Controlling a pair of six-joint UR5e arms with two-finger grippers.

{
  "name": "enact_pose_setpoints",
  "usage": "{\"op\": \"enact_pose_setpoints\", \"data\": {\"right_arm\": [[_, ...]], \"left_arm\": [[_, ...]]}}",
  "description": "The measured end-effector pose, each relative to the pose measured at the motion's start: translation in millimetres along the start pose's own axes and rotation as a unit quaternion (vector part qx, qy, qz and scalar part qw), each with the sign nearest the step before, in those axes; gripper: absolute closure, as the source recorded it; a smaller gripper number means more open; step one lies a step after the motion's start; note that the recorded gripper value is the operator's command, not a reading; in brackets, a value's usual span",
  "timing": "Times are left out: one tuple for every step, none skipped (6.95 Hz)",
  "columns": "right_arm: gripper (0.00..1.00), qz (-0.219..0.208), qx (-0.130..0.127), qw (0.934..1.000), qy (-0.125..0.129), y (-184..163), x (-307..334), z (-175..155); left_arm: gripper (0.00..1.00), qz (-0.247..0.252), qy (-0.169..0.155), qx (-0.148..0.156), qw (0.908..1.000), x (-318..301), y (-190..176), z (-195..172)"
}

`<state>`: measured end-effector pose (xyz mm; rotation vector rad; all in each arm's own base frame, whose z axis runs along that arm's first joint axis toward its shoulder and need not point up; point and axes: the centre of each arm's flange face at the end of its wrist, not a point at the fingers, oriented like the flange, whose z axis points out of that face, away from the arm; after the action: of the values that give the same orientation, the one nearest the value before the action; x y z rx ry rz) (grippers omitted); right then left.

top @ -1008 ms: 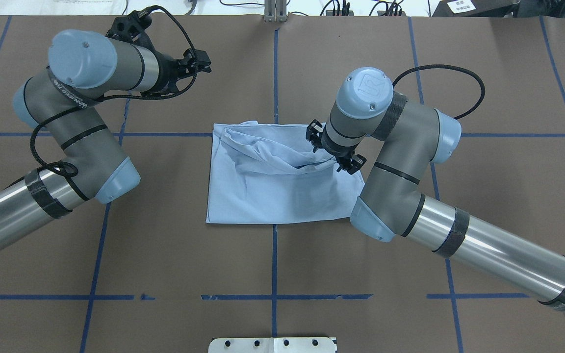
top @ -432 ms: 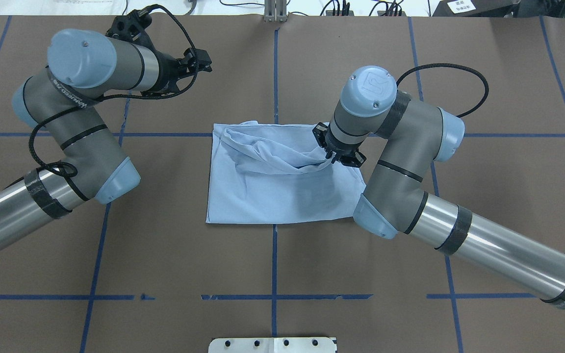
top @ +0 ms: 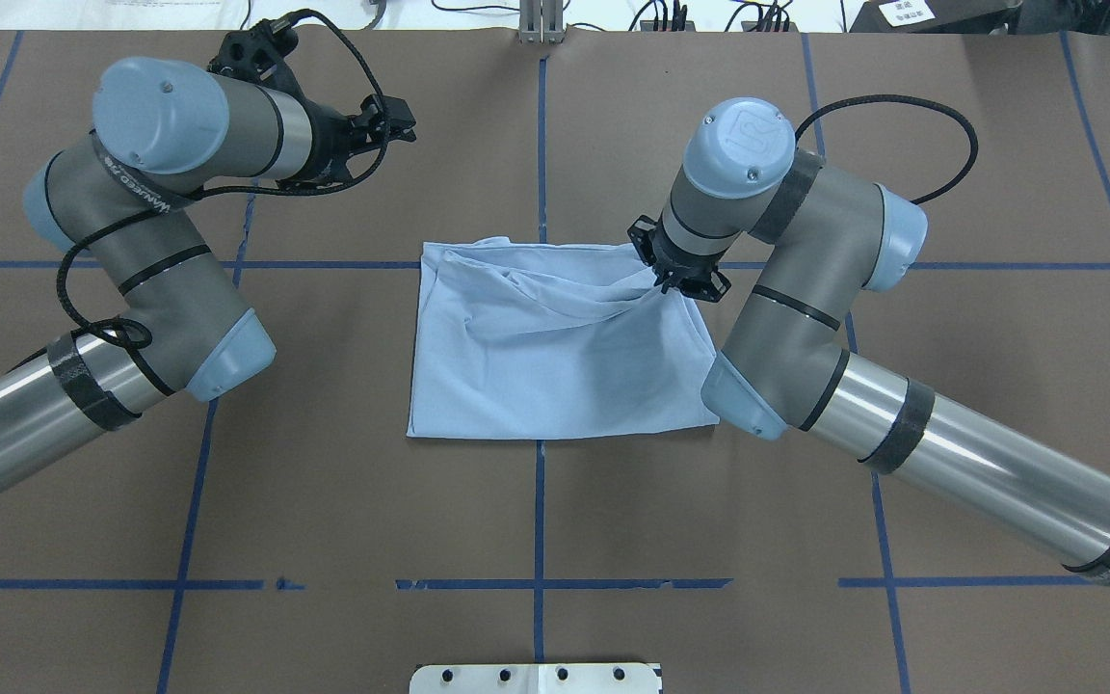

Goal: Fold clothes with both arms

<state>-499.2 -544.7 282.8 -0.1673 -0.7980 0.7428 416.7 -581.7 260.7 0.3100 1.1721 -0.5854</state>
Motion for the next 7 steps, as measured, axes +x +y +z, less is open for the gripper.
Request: {"op": "enact_pose_setpoints", "data": {"right_arm": [[1.00,0.006,0.006,1.0000,0.002,-13,-9,0],[1.00,0.012,0.012,0.9998,0.005,-23,-23,0],[1.00,0.017,0.018,0.9997,0.004,-36,-35,-4],[1.00,0.015,0.024,0.9996,0.007,-54,-43,-7],[0.33,0.006,0.030,0.9994,0.014,-71,-45,-4],[0.09,-0.003,0.035,0.9992,0.021,-85,-44,-2],[0.07,-0.007,0.038,0.9990,0.025,-99,-44,-6]], "left_arm": [[0.00,0.000,-0.001,0.000,1.0000,-2,0,1],[0.00,0.000,-0.002,0.000,1.0000,-4,0,1],[0.00,0.000,-0.003,0.000,1.0000,-5,0,1],[0.00,-0.001,-0.003,0.000,1.0000,-4,0,1],[0.00,-0.001,-0.003,0.000,1.0000,-4,0,1],[0.00,-0.001,-0.003,0.000,1.0000,-4,0,1],[0.00,-0.001,-0.003,0.000,1.0000,-5,1,1]]}}
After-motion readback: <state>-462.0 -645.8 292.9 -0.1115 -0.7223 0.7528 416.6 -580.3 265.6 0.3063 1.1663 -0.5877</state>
